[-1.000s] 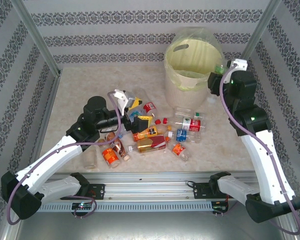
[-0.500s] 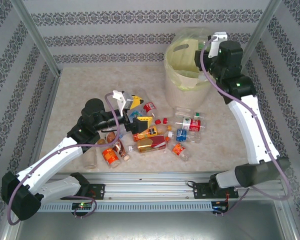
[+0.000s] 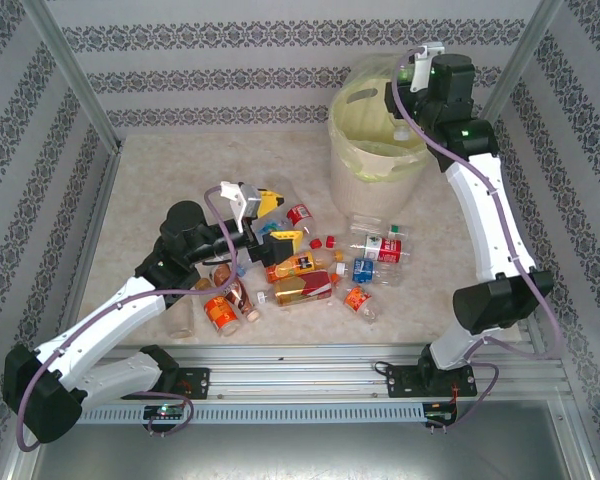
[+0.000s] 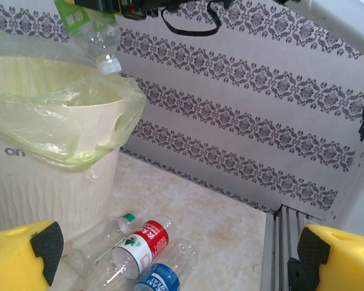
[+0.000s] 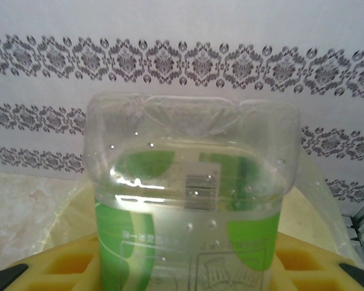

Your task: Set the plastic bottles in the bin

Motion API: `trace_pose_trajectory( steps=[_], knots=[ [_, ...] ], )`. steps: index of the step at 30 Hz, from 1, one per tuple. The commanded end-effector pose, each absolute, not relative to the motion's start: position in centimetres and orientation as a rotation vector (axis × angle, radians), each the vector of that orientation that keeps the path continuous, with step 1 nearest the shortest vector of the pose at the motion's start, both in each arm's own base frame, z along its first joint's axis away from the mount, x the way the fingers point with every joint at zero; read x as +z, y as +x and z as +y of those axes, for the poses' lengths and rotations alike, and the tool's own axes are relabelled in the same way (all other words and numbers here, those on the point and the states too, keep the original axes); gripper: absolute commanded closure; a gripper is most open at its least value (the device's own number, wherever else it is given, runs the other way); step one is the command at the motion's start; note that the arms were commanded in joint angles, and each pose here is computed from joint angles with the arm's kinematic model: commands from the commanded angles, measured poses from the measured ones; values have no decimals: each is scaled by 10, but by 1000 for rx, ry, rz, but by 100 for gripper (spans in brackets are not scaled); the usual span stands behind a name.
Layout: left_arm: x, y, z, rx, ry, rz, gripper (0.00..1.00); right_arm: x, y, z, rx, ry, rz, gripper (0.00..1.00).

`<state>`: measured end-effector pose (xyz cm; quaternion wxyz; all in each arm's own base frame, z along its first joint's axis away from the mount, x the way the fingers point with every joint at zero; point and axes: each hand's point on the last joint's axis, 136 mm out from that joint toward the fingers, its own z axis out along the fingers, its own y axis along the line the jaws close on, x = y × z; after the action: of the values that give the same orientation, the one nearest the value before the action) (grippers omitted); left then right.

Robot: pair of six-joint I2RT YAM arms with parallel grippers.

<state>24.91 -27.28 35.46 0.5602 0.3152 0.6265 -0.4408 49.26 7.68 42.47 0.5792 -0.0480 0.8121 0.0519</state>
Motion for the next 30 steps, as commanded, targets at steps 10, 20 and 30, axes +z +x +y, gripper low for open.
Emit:
trace_pose_trajectory(
  steps=[10, 20, 30],
  knots=[
    [368, 252, -264, -1003, 718, 1426, 0, 363, 524, 83, 258, -147, 2086, 54],
    [363, 254, -267, -1011, 730, 1442, 0, 305, 536, 80, 310, -72, 2281, 54],
    [361, 256, -269, -1014, 734, 1451, 0, 252, 539, 77, 297, -18, 2482, 53]
  ],
)
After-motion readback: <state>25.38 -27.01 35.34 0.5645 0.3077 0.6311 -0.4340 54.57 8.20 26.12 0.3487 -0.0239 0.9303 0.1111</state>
